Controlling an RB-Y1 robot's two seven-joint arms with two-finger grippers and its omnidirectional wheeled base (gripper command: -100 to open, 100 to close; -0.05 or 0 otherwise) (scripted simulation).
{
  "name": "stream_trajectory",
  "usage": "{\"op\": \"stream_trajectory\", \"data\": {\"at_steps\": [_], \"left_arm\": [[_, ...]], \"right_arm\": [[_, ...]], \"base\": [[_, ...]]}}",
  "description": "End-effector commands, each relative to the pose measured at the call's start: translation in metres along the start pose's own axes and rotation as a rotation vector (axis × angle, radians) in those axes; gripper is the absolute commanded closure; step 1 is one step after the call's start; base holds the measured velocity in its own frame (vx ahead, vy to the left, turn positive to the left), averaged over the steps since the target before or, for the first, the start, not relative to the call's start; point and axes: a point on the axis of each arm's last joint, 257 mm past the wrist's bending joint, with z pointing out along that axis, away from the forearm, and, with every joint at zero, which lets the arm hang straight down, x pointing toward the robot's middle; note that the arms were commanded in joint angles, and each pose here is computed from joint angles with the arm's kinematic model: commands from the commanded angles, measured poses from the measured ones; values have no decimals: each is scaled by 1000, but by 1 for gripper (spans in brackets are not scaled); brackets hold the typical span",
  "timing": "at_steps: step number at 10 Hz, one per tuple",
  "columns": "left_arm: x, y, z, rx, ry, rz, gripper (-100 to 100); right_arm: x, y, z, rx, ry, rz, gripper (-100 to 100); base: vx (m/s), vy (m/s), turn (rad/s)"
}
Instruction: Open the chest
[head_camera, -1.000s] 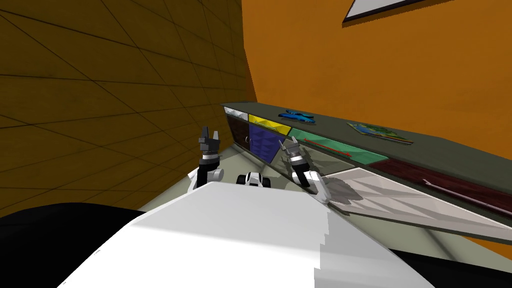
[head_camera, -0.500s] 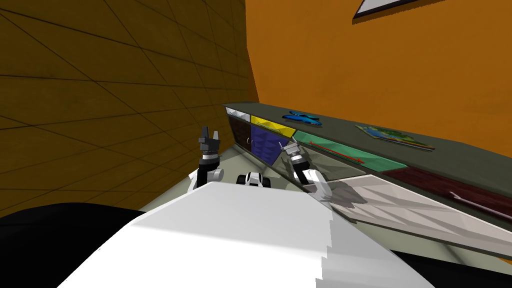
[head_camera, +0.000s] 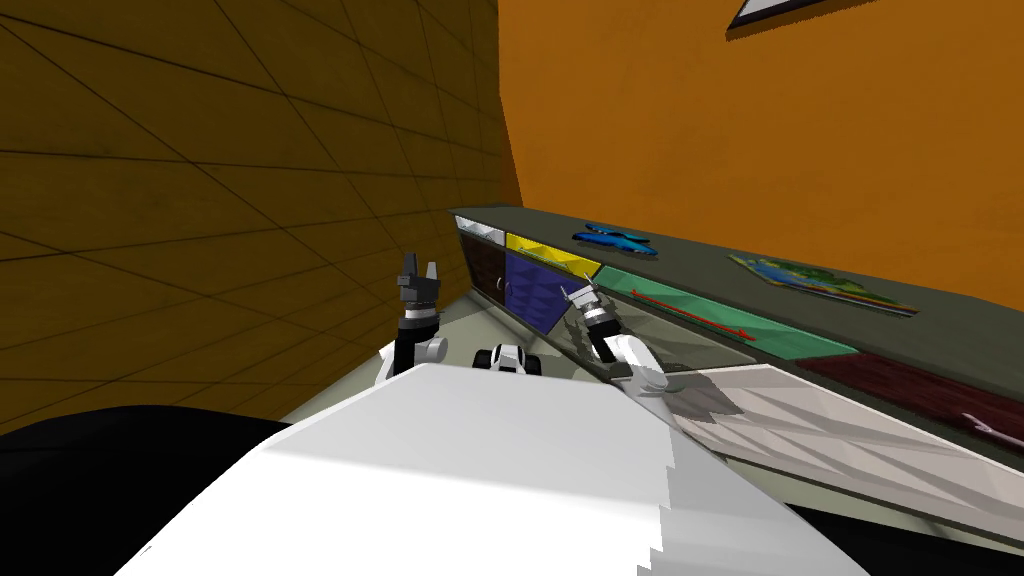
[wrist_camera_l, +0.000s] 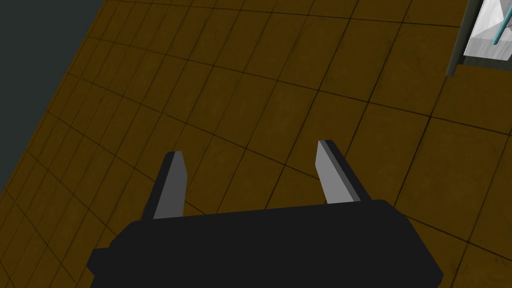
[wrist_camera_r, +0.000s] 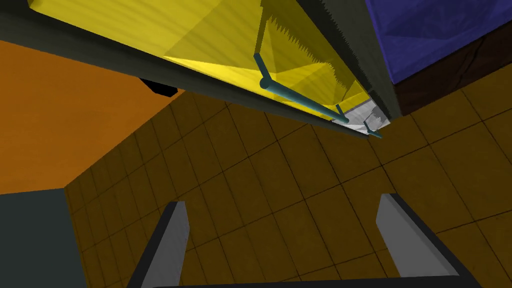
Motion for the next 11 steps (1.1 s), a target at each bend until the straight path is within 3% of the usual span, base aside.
{"op": "stream_trajectory", "data": {"at_steps": [1, 9, 11], "left_arm": [[0, 0, 0, 0, 0, 0, 0], [0, 0, 0, 0, 0, 0, 0], [0, 0, 0, 0, 0, 0, 0]], "right_arm": [[15, -2, 1, -12, 31, -137, -100], [59, -20, 5, -52, 113, -611, -100], [60, -29, 5, -50, 107, -582, -100]], "base": [[60, 33, 13], [57, 35, 32], [60, 27, 1]]}}
